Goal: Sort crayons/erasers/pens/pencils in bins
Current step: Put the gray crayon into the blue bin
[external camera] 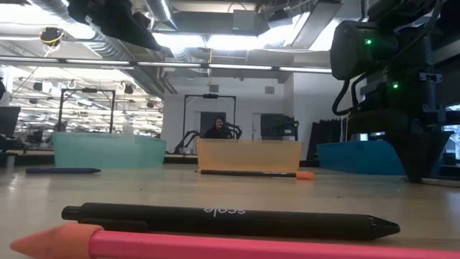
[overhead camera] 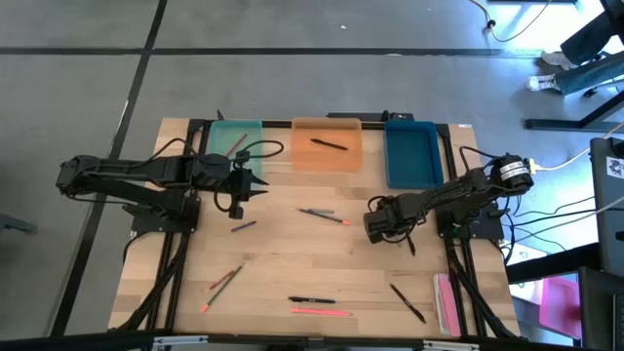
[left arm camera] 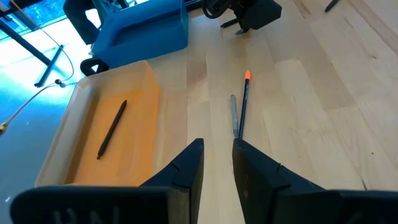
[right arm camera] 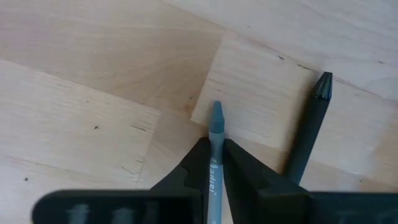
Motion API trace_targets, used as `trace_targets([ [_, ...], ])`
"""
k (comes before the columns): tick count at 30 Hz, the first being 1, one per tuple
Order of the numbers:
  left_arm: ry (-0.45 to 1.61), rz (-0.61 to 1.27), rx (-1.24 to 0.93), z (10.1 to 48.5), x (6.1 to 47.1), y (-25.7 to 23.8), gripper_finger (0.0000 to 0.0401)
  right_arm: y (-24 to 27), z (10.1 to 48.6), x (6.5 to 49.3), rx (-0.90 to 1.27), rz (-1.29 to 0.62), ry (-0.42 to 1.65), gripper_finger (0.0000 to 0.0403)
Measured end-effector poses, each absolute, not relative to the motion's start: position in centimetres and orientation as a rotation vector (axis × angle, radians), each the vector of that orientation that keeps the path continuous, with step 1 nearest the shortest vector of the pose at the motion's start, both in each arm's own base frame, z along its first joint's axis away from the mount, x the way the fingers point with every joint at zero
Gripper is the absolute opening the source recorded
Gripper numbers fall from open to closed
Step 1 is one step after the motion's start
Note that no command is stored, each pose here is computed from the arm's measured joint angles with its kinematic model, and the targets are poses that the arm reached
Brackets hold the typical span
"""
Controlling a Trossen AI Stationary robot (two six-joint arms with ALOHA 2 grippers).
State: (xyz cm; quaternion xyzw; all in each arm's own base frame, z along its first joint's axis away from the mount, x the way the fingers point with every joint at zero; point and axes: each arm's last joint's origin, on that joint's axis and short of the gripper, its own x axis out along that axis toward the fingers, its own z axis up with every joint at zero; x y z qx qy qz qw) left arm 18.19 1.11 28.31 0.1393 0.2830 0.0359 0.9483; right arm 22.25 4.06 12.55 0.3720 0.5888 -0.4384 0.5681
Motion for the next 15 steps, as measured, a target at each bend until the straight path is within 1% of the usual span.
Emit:
trace_targets([
  [6,0.577,0.073,0.284,28.3,18.2,1.1,0.0078,4.2,13.4,23.1,0.856,-1.037,1.368,0.0040],
  [10,0.577,0.073,0.284,28.3,18.2,1.1,0.0078,4.0,14.4,23.8,0.820,-1.055,1.315,0.0040],
  [15,0.577,0.073,0.284,28.3,18.2,1.1,0.0078,4.1,15.3,24.7,0.795,-1.004,1.297,0.0040],
])
